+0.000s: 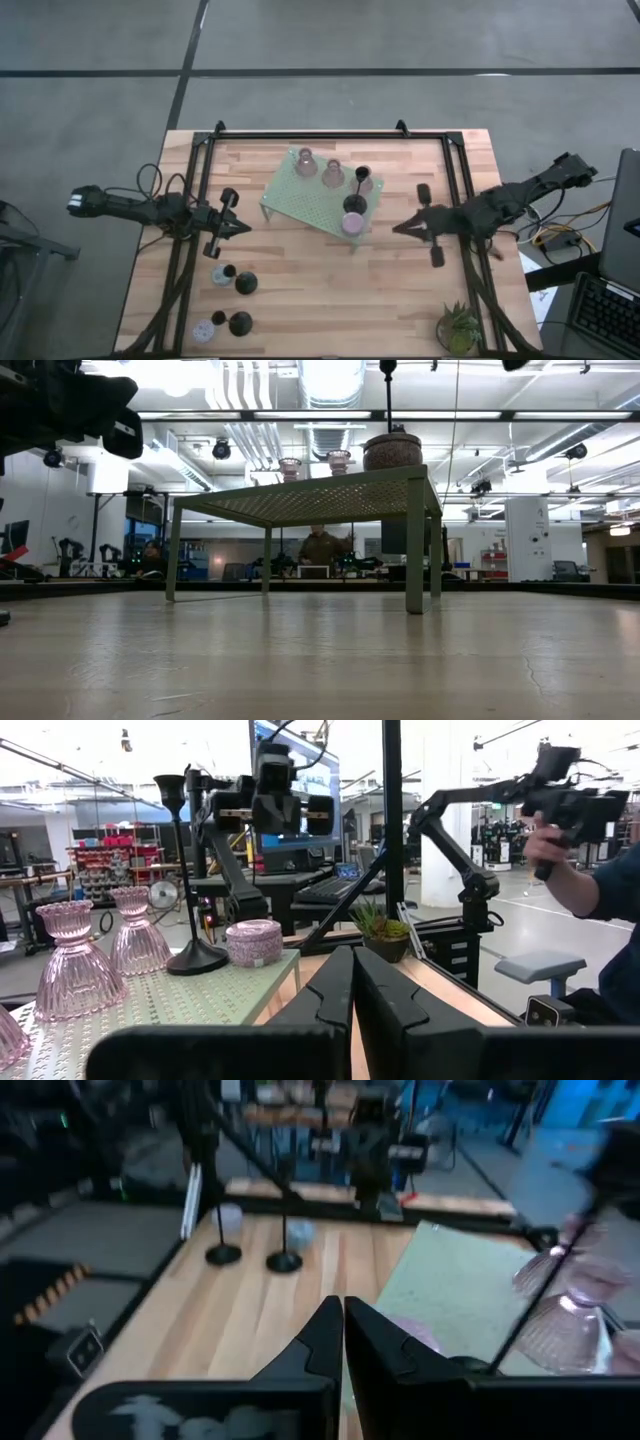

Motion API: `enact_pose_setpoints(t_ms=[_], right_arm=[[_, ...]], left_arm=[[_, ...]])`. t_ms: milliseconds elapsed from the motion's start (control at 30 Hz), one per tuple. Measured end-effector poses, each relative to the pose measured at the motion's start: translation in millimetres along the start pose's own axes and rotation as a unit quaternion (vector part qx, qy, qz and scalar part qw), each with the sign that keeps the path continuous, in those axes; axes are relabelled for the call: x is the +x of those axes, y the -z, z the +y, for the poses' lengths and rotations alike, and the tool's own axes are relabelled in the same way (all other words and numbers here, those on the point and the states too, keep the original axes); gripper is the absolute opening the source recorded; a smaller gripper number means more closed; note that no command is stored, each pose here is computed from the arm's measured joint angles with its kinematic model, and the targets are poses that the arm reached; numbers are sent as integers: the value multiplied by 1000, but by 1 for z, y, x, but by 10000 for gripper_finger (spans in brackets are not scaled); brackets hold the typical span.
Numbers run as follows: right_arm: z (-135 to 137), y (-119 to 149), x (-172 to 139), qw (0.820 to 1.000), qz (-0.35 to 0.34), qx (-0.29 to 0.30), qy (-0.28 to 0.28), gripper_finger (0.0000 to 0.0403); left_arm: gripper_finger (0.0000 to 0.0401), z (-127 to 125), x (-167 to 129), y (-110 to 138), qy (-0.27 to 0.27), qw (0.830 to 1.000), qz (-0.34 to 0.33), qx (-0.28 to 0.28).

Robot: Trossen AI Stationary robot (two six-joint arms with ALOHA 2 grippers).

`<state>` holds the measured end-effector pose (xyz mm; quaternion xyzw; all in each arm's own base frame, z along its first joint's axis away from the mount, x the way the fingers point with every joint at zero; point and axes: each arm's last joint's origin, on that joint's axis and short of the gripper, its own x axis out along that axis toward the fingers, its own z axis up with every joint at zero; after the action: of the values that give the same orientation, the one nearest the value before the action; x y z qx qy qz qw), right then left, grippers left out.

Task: Pick & Place candle stick holders
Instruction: Put the top black candle holder on the shelf aligned with the other black candle holder

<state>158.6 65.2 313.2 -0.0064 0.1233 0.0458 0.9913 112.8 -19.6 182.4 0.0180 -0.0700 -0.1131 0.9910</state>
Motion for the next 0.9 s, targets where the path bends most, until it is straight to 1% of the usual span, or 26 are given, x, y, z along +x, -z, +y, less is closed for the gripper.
enact_pose_setpoints(t_ms=[67,167,333,467,567,633,900], right_arm=[[-4,7,-9,1000,-27,5,-2,8],[-9,20,-20,999,-50,5,-4,8],[-17,45,-34,998,-66,-6,10,8],[-22,65,-41,997,-76,-3,27,8],[-27,79,-44,994,-84,12,62,8],[-29,89,-45,993,-87,17,74,8],[-33,119,-47,991,-108,27,80,8]], left_arm=[[16,0,0,0,0,1000,0,0],[16,0,0,0,0,1000,0,0],[16,0,0,0,0,1000,0,0],[16,0,0,0,0,1000,0,0],[16,0,0,0,0,1000,0,0],[16,0,0,0,0,1000,0,0],[16,0,0,0,0,1000,0,0]])
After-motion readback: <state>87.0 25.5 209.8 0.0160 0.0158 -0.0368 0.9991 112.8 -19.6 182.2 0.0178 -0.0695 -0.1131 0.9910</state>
